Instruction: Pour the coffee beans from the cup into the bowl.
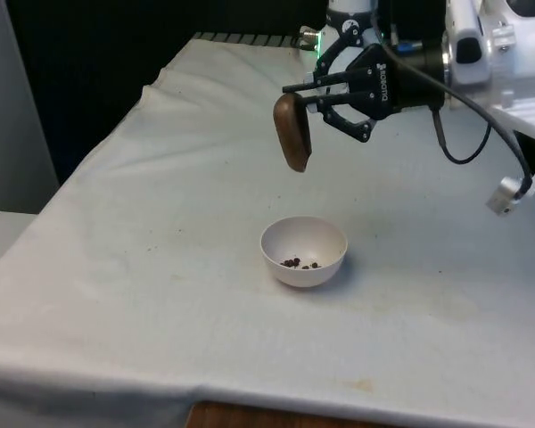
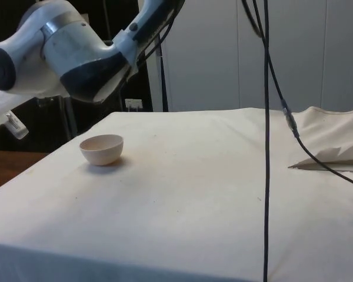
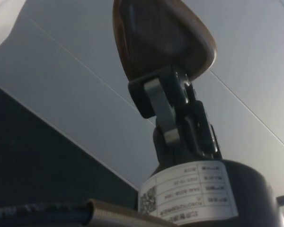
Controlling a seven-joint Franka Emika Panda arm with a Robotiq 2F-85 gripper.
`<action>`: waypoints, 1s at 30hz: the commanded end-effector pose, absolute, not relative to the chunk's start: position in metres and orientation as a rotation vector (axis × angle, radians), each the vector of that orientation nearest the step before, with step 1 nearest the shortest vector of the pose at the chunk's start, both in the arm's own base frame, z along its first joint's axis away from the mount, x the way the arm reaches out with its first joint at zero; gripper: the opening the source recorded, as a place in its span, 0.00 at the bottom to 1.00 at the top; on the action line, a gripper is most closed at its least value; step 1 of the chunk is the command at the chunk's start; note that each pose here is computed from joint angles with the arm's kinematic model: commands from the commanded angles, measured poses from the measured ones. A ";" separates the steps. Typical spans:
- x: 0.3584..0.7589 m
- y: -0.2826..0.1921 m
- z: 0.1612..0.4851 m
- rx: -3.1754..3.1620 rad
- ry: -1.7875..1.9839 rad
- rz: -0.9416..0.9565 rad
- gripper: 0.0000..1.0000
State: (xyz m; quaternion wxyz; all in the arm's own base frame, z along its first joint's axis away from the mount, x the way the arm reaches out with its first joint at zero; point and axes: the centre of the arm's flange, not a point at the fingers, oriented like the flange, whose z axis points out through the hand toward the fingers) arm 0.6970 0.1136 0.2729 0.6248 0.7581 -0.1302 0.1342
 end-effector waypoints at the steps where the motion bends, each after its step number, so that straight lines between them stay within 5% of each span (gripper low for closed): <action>1: 0.698 0.111 0.275 1.763 -0.298 0.313 0.00; 30: 0.709 0.061 0.283 1.920 -0.388 0.251 0.00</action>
